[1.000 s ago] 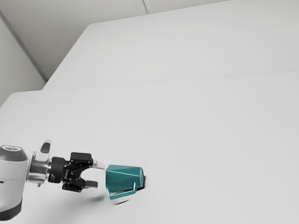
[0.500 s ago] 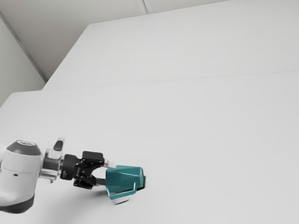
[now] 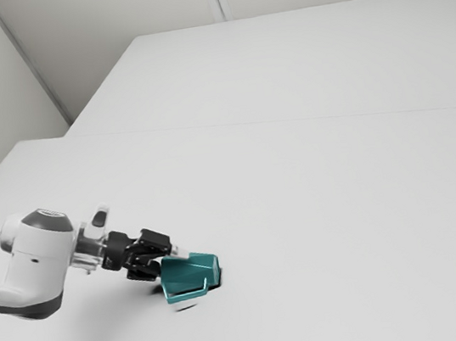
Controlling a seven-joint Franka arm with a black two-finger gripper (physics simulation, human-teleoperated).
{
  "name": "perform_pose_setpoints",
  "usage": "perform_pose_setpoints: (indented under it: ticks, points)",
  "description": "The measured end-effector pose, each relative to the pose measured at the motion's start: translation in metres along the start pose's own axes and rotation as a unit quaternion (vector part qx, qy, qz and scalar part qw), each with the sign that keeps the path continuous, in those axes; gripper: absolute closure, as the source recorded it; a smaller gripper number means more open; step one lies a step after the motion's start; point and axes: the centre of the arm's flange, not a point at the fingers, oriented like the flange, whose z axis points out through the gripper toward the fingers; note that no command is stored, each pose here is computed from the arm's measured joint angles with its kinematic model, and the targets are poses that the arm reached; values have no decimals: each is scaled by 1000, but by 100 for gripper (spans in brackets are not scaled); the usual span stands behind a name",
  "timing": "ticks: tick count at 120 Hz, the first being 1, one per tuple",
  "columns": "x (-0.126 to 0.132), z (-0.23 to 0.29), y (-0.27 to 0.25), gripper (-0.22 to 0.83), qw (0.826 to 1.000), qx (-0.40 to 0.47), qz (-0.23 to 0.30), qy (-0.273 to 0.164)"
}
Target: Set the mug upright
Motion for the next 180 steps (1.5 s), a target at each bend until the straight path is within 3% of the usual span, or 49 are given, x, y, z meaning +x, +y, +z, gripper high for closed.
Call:
perform_pose_setpoints:
  ticks: [29,57,88,120,140,155,180]
  points:
    - [2,1,4,60,1000,-4,7,3]
    - [10,-3,25,73,999,-9,35,10]
    - [17,-3,41,77,998,-9,54,12]
    - [38,0,102,78,991,41,129,-16]
    - [52,-3,132,78,971,140,185,-60]
    - [64,-1,161,78,942,227,231,-85]
    - [73,17,179,78,899,340,254,-108]
